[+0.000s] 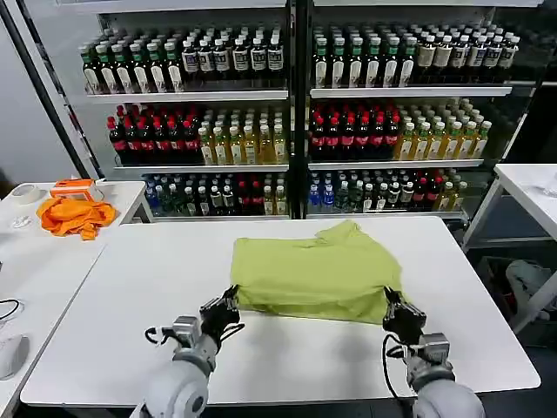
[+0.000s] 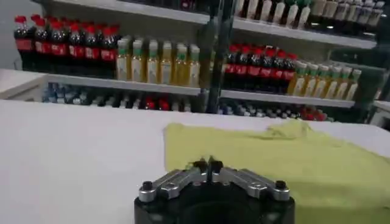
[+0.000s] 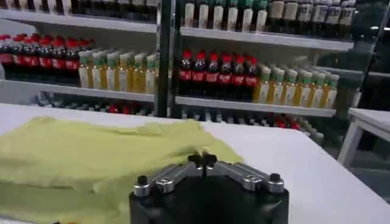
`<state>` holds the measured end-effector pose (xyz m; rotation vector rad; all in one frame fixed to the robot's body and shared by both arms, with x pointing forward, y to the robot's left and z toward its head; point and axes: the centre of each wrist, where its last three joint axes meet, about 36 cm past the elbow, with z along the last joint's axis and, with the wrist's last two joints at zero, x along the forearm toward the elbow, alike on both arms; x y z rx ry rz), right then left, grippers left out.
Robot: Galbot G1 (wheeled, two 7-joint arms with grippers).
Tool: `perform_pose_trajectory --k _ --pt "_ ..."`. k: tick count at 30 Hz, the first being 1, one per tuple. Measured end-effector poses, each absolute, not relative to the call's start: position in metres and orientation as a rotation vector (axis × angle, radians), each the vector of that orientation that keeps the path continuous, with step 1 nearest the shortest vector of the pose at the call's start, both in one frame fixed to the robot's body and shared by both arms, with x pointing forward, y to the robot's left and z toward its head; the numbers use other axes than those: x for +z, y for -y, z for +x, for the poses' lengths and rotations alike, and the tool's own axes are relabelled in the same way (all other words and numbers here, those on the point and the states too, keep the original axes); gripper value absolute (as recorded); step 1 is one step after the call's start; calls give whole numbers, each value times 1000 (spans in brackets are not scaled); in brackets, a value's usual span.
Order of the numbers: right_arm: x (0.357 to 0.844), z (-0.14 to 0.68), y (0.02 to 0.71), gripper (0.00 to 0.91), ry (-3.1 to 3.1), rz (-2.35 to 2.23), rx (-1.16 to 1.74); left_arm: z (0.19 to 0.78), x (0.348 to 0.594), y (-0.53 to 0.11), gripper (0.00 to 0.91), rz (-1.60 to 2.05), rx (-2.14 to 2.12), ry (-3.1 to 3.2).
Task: Fold and organize the clothes.
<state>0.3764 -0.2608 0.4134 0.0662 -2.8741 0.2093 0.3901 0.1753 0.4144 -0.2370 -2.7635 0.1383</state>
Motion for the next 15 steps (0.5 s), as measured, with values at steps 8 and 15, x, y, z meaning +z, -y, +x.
perform_pose_trajectory --k 8,15 --pt "401 390 258 907 2835 90 251 412 399 -165 907 -211 82 2769" --pt "400 387 259 907 2837 82 264 417 392 -165 907 -180 43 2766"
